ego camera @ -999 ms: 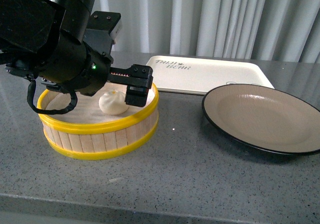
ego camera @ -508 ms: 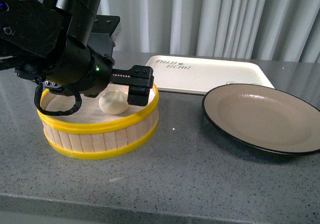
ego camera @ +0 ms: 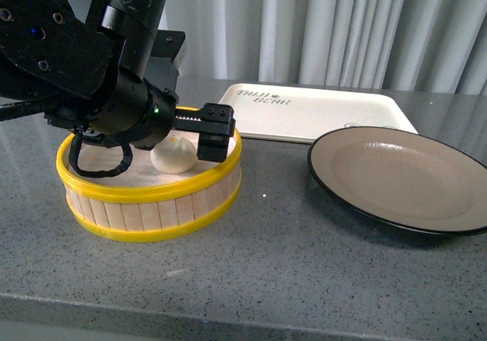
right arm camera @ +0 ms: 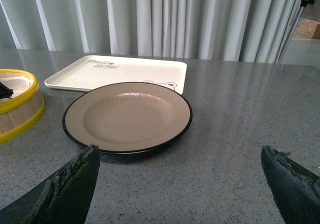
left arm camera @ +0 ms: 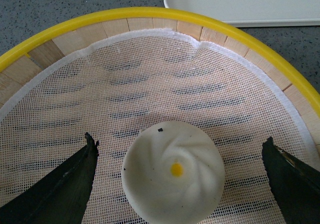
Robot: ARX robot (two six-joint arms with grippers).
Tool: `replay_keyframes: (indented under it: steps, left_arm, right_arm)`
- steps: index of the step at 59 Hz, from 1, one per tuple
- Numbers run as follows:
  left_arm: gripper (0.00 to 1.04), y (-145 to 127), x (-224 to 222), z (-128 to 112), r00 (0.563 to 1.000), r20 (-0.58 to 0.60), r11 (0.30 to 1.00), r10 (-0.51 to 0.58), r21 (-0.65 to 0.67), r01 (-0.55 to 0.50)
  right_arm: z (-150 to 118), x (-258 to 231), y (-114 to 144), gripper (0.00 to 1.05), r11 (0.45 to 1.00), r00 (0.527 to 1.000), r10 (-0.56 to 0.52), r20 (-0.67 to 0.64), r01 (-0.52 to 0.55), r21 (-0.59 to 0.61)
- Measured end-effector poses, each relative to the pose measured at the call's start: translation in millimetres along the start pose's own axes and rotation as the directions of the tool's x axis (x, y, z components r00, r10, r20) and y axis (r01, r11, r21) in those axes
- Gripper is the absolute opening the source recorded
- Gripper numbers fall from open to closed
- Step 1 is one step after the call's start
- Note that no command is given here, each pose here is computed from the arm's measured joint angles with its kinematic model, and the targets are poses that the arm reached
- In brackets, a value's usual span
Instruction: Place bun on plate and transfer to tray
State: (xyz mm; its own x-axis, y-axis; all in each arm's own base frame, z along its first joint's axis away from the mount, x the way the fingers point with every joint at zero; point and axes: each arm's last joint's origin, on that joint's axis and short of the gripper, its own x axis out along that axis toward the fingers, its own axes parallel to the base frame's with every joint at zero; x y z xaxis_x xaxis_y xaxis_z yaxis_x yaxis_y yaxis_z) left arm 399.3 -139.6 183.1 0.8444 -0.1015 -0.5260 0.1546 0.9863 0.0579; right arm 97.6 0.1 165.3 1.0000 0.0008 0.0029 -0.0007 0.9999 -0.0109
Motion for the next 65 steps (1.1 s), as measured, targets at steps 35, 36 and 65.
replay_keyframes:
  steps: [35,36,65]
  left_arm:
    - [0.30,5,6,-3,1.000,0.002,0.999,0.023,-0.041,-0.023]
    - [0.29,5,6,-3,1.000,0.002,0.999,0.023,-0.042,-0.023]
    - [0.04,-22,-50,40,0.984,0.150,0.993,-0.094,-0.061,0.104]
  right_arm:
    - [0,0,0,0.96,1.000,1.000,0.000,0.000,0.000,0.000]
    - [0,0,0,0.96,1.000,1.000,0.000,0.000,0.000,0.000]
    - [0,0,0,0.96,1.000,1.000,0.000,0.000,0.000,0.000]
